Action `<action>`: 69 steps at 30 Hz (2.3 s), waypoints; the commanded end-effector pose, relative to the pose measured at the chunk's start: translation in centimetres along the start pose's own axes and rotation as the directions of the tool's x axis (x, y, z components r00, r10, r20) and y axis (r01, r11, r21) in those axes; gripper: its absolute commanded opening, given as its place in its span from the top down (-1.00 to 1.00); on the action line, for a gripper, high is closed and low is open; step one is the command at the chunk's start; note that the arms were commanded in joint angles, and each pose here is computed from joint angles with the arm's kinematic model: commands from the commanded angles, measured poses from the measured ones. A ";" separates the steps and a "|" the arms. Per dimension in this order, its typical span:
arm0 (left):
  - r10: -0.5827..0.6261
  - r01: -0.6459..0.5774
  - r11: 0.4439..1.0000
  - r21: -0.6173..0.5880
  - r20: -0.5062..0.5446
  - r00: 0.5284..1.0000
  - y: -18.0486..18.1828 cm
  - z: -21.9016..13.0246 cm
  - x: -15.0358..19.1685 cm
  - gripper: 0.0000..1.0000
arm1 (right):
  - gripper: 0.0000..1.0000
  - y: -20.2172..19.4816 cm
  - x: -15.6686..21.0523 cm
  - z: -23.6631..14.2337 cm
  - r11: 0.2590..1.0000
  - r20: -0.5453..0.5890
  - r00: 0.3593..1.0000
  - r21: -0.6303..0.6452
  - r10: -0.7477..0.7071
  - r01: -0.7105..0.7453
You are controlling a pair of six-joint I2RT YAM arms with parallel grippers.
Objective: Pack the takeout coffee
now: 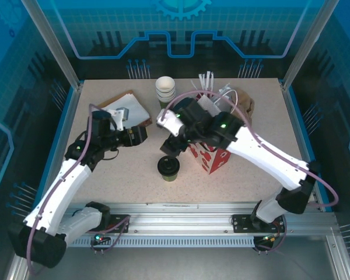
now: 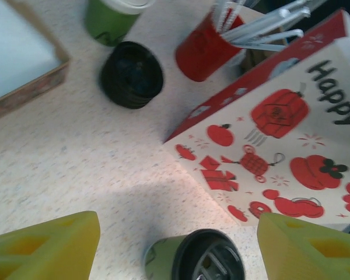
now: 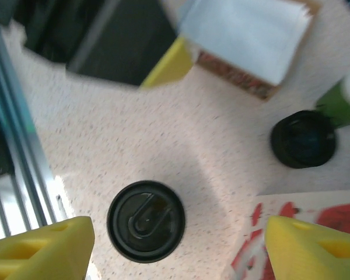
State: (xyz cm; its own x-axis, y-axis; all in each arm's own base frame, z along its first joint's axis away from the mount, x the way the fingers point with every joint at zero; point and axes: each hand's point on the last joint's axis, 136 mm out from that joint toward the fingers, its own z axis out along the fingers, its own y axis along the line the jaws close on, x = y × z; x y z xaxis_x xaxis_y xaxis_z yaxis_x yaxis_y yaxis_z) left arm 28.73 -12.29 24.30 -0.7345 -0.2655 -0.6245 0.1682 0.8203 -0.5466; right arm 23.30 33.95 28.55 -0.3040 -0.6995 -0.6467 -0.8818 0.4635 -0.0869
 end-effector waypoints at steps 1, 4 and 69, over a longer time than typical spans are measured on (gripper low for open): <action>-0.126 0.123 0.992 -0.038 -0.109 0.986 2.2 -1.5 3.3 -0.48 | -0.59 2.1 3.5 2.8 0.998 -0.156 0.987 -0.062 -0.042 0.032; -0.169 0.163 0.984 -0.070 -0.104 0.980 4.0 -2.3 3.8 -0.50 | -0.72 3.0 5.1 4.9 0.996 -0.240 0.970 -0.092 -0.036 0.015; -0.132 0.134 0.991 0.019 -0.079 0.988 3.8 -1.4 3.8 -0.49 | -0.47 4.0 10.8 11.8 0.993 -0.565 0.820 -0.109 -0.093 0.037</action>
State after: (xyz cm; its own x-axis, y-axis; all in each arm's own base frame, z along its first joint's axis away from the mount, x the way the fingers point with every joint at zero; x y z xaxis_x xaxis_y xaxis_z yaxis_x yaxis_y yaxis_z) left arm 25.61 -9.28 20.49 -0.8035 -0.3421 -0.4871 0.0514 0.7754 -0.6294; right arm 21.38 34.85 12.63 -0.3921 -0.9103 -0.1331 -0.9169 0.3984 -0.0239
